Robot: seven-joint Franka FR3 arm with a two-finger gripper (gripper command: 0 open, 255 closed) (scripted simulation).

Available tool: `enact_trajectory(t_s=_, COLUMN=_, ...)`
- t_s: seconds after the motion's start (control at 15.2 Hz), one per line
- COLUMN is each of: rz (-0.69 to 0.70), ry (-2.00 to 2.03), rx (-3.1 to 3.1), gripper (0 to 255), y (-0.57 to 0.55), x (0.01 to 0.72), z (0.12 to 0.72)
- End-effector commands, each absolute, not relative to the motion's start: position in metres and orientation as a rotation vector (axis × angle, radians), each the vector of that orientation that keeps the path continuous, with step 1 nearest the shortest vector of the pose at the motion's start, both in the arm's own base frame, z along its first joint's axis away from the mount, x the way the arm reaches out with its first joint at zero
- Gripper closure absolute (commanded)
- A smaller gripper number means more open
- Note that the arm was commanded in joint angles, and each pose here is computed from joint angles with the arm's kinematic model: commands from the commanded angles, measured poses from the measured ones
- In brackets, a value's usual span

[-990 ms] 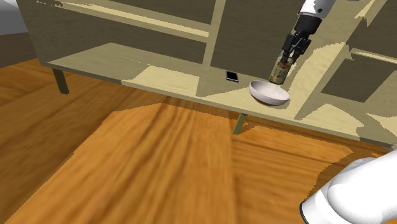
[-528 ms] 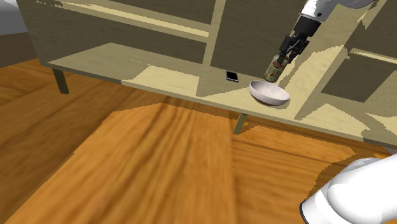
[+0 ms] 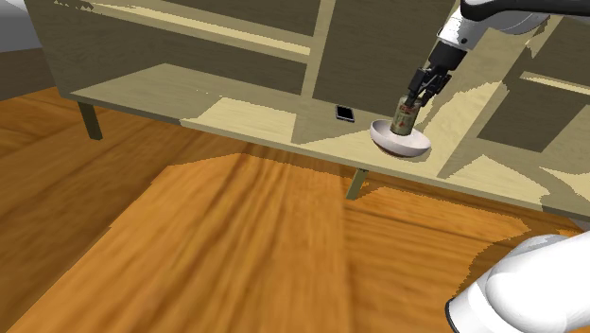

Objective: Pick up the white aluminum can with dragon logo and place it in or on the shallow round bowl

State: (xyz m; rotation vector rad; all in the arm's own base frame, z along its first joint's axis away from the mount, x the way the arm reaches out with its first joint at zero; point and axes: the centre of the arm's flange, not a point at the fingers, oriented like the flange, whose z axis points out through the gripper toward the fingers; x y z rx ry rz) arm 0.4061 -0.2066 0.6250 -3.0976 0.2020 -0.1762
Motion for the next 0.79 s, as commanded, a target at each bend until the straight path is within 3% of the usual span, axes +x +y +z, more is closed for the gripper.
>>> enact_trajectory(t_s=0.0, rz=-0.174, ry=0.218, rx=-3.093, gripper=255, y=-0.2104, x=0.4039, z=0.6119)
enact_trajectory(t_s=0.53, rz=-0.174, ry=0.218, rx=-3.093, gripper=255, y=-0.2104, x=0.4039, z=0.6119)
enact_trajectory(t_s=0.59, rz=-0.174, ry=0.218, rx=-3.093, gripper=0, y=-0.2104, x=0.4043, z=0.6118)
enact_trajectory(t_s=0.73, rz=-0.174, ry=0.218, rx=-3.093, gripper=0, y=-0.2093, x=0.4038, z=0.6114)
